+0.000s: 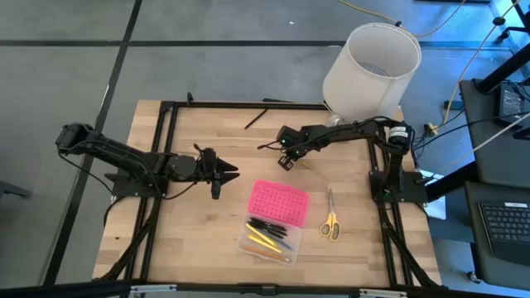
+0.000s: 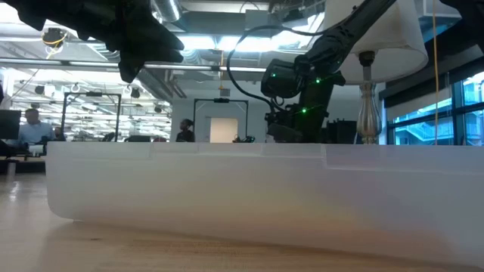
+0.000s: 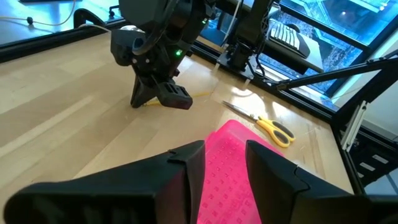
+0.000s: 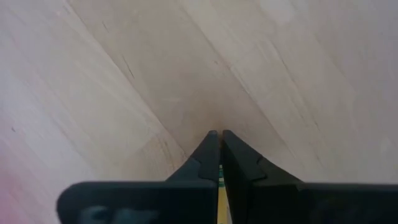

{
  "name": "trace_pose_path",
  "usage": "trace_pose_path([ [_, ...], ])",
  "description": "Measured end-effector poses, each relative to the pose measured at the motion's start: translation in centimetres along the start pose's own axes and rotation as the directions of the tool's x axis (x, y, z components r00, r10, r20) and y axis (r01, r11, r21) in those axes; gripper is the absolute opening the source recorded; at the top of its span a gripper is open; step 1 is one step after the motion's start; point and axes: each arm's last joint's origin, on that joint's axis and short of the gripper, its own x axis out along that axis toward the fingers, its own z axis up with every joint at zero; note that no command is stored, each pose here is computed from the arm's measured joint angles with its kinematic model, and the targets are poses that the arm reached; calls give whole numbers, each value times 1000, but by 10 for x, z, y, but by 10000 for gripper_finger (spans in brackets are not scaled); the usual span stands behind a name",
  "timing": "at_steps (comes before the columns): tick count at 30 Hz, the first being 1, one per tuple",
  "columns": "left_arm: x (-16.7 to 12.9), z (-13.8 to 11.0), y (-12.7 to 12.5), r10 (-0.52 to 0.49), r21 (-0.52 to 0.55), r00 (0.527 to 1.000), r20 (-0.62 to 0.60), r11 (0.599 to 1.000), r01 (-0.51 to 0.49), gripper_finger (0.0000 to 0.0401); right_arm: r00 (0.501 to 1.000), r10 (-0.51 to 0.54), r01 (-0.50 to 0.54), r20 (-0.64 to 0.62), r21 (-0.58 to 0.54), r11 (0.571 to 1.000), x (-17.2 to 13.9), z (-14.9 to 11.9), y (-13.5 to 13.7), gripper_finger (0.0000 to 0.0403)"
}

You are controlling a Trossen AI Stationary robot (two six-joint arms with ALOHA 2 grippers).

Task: Pick & place school supplies into a supply box
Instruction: Put the yellow pencil into the pink supply box

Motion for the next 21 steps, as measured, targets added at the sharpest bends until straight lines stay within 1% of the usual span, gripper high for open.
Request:
trace_pose_path([
  [3, 0, 0, 0, 0, 0, 1000, 0, 1000, 0, 109, 1000, 10, -9, 12, -5, 1000, -6, 0, 2, 8],
  [6, 0, 0, 0, 0, 0, 1000, 0, 1000, 0, 107, 1000, 29, -29, -1, -10, 1000, -13, -3, 3, 7],
  [9, 0, 0, 0, 0, 0, 1000, 1, 1000, 0, 105, 999, 38, -38, 22, -8, 999, -20, -1, 3, 7],
  [21, 0, 0, 0, 0, 0, 1000, 0, 1000, 0, 107, 999, 34, -34, 23, -9, 999, -22, -1, 3, 6],
])
